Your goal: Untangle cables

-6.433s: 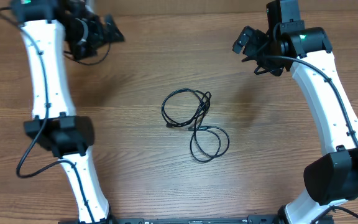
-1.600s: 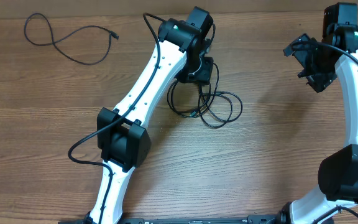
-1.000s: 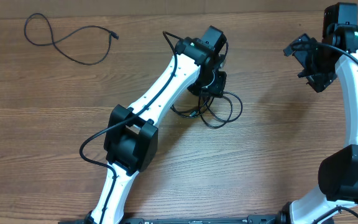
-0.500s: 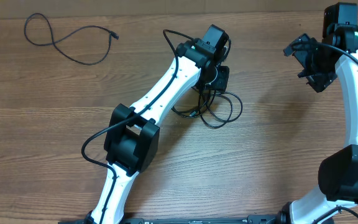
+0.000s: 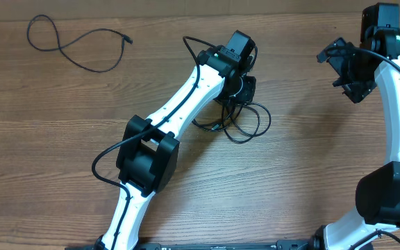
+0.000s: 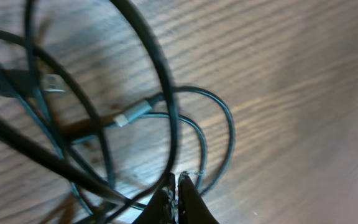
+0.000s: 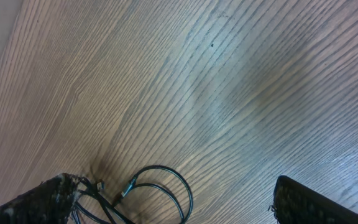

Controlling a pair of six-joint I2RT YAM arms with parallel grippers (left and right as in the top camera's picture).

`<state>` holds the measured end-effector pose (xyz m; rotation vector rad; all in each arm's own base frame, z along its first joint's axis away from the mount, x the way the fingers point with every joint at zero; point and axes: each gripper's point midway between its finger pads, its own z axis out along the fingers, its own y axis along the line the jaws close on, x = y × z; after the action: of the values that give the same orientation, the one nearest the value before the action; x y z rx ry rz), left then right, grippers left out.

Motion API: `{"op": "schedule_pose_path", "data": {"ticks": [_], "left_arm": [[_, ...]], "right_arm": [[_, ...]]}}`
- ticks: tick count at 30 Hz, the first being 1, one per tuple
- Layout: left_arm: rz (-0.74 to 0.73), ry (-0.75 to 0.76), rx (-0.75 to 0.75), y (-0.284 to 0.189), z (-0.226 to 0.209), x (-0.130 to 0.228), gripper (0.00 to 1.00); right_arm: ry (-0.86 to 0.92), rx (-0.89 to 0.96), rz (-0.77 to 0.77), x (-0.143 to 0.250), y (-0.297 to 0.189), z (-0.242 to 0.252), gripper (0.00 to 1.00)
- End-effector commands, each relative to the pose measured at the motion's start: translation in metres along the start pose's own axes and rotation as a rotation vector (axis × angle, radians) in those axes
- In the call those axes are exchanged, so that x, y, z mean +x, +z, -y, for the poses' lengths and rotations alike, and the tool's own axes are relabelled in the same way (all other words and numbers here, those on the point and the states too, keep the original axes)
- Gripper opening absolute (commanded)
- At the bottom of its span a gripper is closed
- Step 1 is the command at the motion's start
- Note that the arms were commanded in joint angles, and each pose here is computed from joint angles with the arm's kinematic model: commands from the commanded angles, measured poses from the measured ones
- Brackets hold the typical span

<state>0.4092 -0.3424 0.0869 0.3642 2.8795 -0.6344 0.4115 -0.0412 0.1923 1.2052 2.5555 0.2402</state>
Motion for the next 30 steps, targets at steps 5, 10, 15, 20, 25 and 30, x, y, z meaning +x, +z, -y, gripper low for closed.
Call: {"op": "schedule_pose_path", "data": {"ticks": [5, 10, 15, 20, 25, 30], "left_arm": [[0.150, 0.125, 0.256, -0.101, 0.078, -0.024, 0.04], [0.268, 0.100, 0.054, -0.133, 0.060, -0.030, 0.60], [0.133, 0.067, -0.025, -0.044, 0.031, -0.025, 0.63], [0.066, 0.046, -0.056, 0.006, 0.010, -0.020, 0.71], [0.061, 0.026, -0.105, 0.023, -0.004, -0.020, 0.66], [0.021, 0.007, -0.082, 0.039, -0.003, -0.013, 0.33]], "right_arm": [[0.004, -0.029, 0.046, -0.005, -0.019, -0.002, 1.00], [0.004, -0.029, 0.046, -0.005, -0.019, -0.002, 1.00], [0.004, -0.029, 0.046, -0.005, -0.019, -0.002, 1.00], [0.004, -0.029, 0.046, -0.005, -0.019, -0.002, 1.00], [0.004, -0.029, 0.046, -0.005, -0.019, -0.002, 1.00], [0.004, -0.029, 0.046, -0.005, -0.019, -0.002, 1.00]]}}
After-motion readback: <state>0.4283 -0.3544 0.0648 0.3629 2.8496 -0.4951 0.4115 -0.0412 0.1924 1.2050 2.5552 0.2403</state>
